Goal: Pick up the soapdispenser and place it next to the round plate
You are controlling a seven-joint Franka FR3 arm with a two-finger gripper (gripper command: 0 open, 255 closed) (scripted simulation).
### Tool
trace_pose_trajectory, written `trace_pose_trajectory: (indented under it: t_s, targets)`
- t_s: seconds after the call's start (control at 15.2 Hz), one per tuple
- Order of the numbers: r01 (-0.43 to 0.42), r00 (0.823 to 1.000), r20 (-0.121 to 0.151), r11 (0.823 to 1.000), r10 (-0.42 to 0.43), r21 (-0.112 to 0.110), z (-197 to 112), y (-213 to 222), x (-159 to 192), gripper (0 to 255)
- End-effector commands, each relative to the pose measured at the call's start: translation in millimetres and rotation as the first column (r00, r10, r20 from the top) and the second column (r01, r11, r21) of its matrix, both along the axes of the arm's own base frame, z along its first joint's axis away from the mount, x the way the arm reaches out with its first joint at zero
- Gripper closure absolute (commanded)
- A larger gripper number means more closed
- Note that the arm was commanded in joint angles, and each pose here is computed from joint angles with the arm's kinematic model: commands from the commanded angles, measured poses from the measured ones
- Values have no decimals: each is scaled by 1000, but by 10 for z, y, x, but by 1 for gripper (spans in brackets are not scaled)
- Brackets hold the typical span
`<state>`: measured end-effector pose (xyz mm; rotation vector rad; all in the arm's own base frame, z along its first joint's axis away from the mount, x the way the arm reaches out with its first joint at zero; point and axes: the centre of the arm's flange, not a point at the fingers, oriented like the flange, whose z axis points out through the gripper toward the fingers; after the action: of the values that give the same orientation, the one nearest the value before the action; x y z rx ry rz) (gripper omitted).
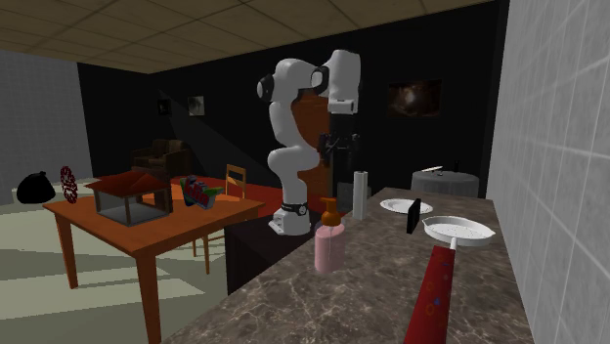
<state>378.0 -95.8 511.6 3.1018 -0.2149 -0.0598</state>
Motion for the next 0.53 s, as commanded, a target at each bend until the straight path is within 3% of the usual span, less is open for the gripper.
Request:
trace_pose_trajectory:
  t_s: [0.0,0.46]
  targets:
    - [13,1000,6,1000,-13,5,-157,-211,132,0]
    - [58,998,20,998,-58,27,-728,-812,564,0]
